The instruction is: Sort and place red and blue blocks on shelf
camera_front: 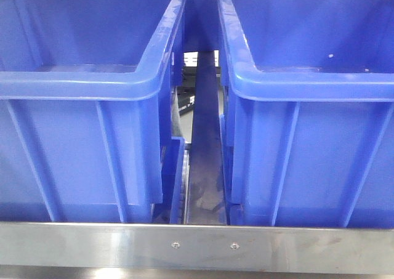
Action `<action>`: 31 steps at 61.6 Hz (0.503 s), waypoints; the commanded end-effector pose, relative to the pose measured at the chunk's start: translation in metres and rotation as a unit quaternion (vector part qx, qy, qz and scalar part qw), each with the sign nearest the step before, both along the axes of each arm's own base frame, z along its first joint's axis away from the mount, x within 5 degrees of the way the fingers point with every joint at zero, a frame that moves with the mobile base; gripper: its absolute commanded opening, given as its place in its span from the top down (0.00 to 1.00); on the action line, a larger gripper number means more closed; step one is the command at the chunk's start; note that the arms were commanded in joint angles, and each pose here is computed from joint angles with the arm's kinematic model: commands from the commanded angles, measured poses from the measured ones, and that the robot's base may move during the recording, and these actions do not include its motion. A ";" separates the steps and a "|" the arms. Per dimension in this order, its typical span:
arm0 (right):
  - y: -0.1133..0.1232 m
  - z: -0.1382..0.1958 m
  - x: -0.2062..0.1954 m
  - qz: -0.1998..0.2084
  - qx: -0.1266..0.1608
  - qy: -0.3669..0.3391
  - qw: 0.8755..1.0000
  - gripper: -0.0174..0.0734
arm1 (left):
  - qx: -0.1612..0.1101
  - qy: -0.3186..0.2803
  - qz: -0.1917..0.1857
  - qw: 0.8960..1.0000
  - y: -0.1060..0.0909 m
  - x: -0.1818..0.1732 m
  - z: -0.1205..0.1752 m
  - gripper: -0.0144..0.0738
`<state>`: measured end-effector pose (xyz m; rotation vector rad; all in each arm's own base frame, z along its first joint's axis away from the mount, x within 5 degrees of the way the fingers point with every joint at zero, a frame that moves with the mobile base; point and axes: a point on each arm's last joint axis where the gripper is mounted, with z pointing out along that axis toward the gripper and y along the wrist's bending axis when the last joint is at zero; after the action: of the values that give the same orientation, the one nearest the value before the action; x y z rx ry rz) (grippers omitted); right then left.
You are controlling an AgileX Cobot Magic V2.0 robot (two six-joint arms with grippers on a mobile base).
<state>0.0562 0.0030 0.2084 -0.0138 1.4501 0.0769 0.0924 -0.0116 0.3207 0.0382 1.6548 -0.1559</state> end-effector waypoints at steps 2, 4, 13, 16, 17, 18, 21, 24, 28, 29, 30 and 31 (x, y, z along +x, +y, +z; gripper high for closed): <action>-0.001 0.017 -0.005 -0.009 0.000 -0.069 0.998 0.75 | 0.004 -0.067 0.015 0.998 0.003 0.002 0.010 0.70; -0.001 0.017 -0.005 -0.009 0.000 -0.069 0.998 0.75 | 0.009 -0.086 0.022 0.996 0.004 0.001 0.007 0.70; -0.001 0.017 -0.005 -0.009 0.000 -0.069 0.998 0.75 | 0.018 -0.160 0.047 0.986 0.009 -0.008 -0.018 0.70; -0.001 0.017 -0.005 -0.009 0.000 -0.069 0.998 0.75 | 0.014 -0.163 0.049 0.985 0.009 -0.013 -0.028 0.70; -0.001 0.017 -0.005 -0.009 0.000 -0.069 0.998 0.75 | 0.014 -0.163 0.050 0.985 0.010 -0.014 -0.031 0.70; -0.001 0.017 -0.005 -0.009 0.000 -0.069 0.998 0.75 | 0.014 -0.161 0.049 0.986 0.010 -0.016 -0.036 0.70; -0.001 0.017 -0.005 -0.009 0.000 -0.069 0.998 0.75 | 0.017 -0.157 0.048 0.986 0.010 -0.020 -0.046 0.70; -0.001 0.017 -0.005 -0.009 0.000 -0.069 0.998 0.75 | 0.022 -0.146 0.043 0.988 0.009 -0.023 -0.058 0.70; -0.001 0.017 -0.005 -0.009 0.000 -0.069 0.998 0.75 | 0.024 -0.134 0.039 0.990 0.009 -0.027 -0.072 0.70; -0.001 0.017 -0.005 -0.009 0.000 -0.069 0.998 0.75 | 0.024 -0.132 0.039 0.990 0.009 -0.028 -0.077 0.70; -0.001 0.017 -0.005 -0.009 0.000 -0.069 0.998 0.75 | 0.024 -0.130 0.039 0.990 0.009 -0.029 -0.080 0.70; -0.001 0.017 -0.005 -0.009 0.000 -0.069 0.998 0.75 | 0.024 -0.130 0.039 0.990 0.009 -0.029 -0.082 0.70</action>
<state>0.0562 0.0030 0.2084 -0.0126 1.4502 0.0781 0.0674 -0.0037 0.2360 0.0440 1.4784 -0.0472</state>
